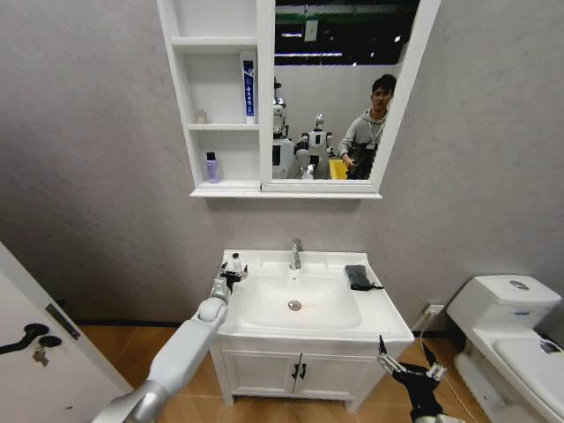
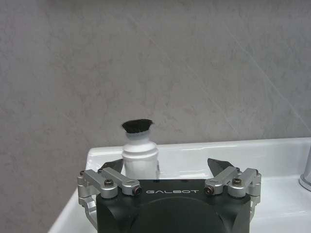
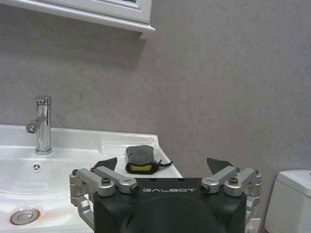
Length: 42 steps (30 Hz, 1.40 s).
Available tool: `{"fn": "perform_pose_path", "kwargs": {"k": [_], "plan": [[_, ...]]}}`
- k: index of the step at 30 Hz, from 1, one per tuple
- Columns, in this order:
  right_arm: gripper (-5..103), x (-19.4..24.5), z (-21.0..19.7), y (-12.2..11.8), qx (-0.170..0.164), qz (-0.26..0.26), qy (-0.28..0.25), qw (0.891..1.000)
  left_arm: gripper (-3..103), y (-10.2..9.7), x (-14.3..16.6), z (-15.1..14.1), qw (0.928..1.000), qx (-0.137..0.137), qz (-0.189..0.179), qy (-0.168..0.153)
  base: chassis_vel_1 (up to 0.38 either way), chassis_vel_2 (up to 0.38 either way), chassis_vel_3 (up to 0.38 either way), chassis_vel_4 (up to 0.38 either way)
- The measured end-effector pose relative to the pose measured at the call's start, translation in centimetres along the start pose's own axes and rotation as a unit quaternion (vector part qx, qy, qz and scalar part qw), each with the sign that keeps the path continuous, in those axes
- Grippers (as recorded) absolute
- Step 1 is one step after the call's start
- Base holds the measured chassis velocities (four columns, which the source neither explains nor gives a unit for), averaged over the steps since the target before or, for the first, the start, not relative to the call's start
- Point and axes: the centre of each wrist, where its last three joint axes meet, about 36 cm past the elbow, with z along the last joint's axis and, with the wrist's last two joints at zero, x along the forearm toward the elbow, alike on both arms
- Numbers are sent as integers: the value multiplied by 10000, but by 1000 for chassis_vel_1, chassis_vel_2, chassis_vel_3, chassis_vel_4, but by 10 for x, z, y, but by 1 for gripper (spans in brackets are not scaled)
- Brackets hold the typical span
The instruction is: Move facial cleanser and shampoo from washbasin to cabinet, then wipe washbasin with towel.
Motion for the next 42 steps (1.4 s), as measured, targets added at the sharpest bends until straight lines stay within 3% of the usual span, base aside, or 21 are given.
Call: {"fn": "perform_pose_path", "kwargs": {"k": [3,11,12,17,24,26,27,28,29,31,32,33,34,35,38,39,41,42], "plan": [[100,0,0,0,-3,5,-8,10000,96,-11,-8,1,9999,32,-157,52,0,0,0,0],[100,-2,4,-1,-36,13,-10,10000,60,-10,-14,1,9989,38,-451,122,0,0,0,0],[100,-2,4,-1,-36,13,-10,10000,60,-10,-14,1,9989,38,-451,122,0,0,0,0],[100,-6,5,0,-65,-20,-29,10000,38,6,-10,-2,9987,-23,-514,64,0,0,0,0],[100,-8,7,0,-74,-31,-28,10000,34,38,10,-35,9977,-300,-537,-295,0,0,0,0],[100,-8,7,1,-81,-34,-14,10000,34,58,35,-79,9961,-521,-445,-552,0,0,0,0],[100,-8,7,1,-81,-34,-14,10000,34,58,35,-79,9961,-521,-445,-552,0,0,0,0],[100,-8,8,1,-72,-56,-2,10000,34,62,52,-111,9953,-634,-329,-659,0,0,0,0],[100,-8,8,1,-72,-56,-2,10000,34,62,52,-111,9953,-634,-329,-659,0,0,0,0],[100,-9,8,3,-61,-127,18,9999,34,70,84,-175,9946,-740,-139,-714,0,0,0,0],[100,-10,8,4,-66,-140,29,9999,34,74,103,-213,9954,-679,-10,-677,0,0,0,0],[100,-10,8,4,-66,-140,29,9999,34,74,103,-213,9954,-679,-10,-677,0,0,0,0],[100,-10,8,5,-77,-152,44,9998,34,77,124,-254,9966,-618,232,-498,0,0,0,0],[100,-10,8,5,-77,-152,44,9998,34,77,124,-254,9966,-618,232,-498,0,0,0,0],[100,-9,6,8,-112,-169,33,9998,34,77,154,-345,9959,-470,728,-252,0,0,0,0],[100,-9,6,8,-112,-169,33,9998,34,77,154,-345,9959,-470,728,-252,0,0,0,0],[100,-8,6,9,-117,-176,11,9998,34,72,158,-396,9947,-275,978,-157,0,0,0,0],[100,-8,6,9,-117,-176,11,9998,34,72,158,-396,9947,-275,978,-157,0,0,0,0]]}}
